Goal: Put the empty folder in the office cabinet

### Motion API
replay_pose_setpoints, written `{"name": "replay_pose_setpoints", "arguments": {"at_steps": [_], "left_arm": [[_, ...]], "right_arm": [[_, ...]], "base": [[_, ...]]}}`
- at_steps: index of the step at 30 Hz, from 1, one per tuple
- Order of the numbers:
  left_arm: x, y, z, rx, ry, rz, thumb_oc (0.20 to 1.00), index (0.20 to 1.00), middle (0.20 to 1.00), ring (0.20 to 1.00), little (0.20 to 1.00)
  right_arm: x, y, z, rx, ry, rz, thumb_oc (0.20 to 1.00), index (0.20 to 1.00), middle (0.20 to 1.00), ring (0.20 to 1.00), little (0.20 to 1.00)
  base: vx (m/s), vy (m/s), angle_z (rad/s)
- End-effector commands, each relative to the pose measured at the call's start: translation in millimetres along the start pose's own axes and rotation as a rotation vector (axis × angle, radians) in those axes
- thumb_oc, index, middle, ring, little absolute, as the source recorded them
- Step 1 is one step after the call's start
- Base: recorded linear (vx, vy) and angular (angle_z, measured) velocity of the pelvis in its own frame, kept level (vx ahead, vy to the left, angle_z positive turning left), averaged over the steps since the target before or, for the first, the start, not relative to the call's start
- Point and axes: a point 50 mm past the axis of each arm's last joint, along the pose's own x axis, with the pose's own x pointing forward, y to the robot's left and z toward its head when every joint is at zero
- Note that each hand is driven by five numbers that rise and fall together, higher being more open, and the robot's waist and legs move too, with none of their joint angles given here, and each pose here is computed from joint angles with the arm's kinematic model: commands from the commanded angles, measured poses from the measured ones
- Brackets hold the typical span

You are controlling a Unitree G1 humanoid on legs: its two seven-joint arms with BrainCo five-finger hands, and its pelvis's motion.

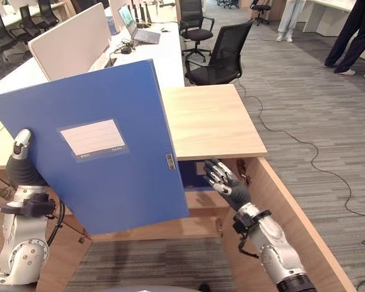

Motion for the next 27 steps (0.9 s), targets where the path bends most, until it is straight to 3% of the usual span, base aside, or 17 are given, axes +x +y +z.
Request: {"name": "replay_pose_setpoints", "arguments": {"at_steps": [1, 7, 12, 15, 21, 27], "left_arm": [[7, 5, 7, 0.079, 0.001, -0.047, 0.200, 0.200, 0.200, 0.200, 0.200], [7, 7, 11, 0.125, 0.031, -0.072, 0.200, 0.200, 0.200, 0.200, 0.200], [8, 6, 13, 0.132, 0.028, -0.093, 0.200, 0.200, 0.200, 0.200, 0.200], [8, 6, 14, 0.128, 0.028, -0.095, 0.200, 0.200, 0.200, 0.200, 0.200], [2, 13, 16, 0.129, 0.019, -0.050, 0.200, 0.200, 0.200, 0.200, 0.200], [0, 16, 16, 0.139, 0.014, -0.026, 0.200, 0.200, 0.200, 0.200, 0.200]], "right_arm": [[13, 14, -5, -0.016, 0.013, 0.100, 1.000, 1.000, 1.000, 1.000, 1.000], [-30, 0, -74, -0.212, 0.499, 0.133, 1.000, 1.000, 1.000, 1.000, 1.000], [-36, 0, -72, -0.207, 0.526, 0.171, 1.000, 1.000, 1.000, 1.000, 1.000], [-38, -3, -58, -0.200, 0.480, 0.169, 1.000, 1.000, 1.000, 1.000, 1.000], [-29, -7, -10, -0.065, 0.164, 0.073, 1.000, 1.000, 1.000, 1.000, 1.000], [-17, -2, 38, -0.092, -0.100, 0.055, 1.000, 1.000, 1.000, 1.000, 1.000]], "base": [[0.00, 0.000, 0.00], [0.00, 0.000, 0.00], [-0.01, -0.005, -0.04], [0.00, -0.001, -0.01], [0.00, 0.000, 0.00], [0.00, 0.000, 0.00]]}}
